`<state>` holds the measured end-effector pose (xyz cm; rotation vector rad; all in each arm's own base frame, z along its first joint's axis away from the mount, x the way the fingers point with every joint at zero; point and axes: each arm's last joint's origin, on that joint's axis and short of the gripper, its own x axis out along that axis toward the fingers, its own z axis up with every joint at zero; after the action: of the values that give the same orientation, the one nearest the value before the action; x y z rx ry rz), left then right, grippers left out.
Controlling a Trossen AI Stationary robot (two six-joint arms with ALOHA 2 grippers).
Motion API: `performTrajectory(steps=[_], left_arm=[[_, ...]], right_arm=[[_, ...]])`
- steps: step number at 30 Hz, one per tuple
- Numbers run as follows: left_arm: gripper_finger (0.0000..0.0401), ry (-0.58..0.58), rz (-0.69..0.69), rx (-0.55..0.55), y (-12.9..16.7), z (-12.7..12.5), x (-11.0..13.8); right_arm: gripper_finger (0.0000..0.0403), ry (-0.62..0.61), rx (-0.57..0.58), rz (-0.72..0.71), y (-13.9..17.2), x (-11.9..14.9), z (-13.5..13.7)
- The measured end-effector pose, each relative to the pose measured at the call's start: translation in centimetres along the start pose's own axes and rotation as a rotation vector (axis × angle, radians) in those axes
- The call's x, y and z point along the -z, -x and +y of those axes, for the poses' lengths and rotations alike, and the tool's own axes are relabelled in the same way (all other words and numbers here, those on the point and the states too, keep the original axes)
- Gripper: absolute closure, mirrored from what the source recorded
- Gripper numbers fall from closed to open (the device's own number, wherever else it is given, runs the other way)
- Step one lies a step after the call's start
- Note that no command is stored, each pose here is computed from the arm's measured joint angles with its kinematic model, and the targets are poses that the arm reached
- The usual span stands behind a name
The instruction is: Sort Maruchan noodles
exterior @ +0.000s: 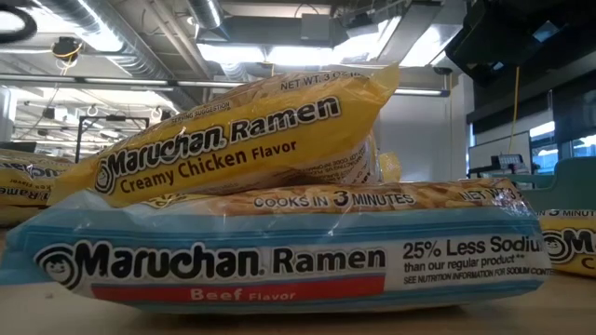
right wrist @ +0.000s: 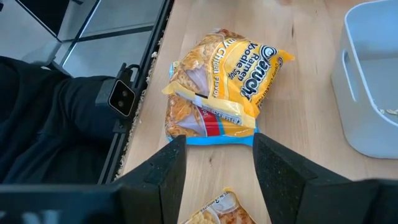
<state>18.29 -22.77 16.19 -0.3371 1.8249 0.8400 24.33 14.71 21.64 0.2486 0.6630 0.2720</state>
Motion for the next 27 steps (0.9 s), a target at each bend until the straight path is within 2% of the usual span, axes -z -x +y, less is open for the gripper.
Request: performTrajectory(steps=[12, 27], left_arm=[[0.0273, -0.075, -0.130, 0.077, 2.6, -0.7, 0.1], [0.0285, -0.112, -0.138, 0.062, 3.1, -0.6, 0.2]], right_arm=[[0.0237, 0.000, 0.000, 0.000, 0.0, 0.0, 0.0], [0.0237, 0.006, 0.000, 0.000, 0.0, 0.0, 0.0]])
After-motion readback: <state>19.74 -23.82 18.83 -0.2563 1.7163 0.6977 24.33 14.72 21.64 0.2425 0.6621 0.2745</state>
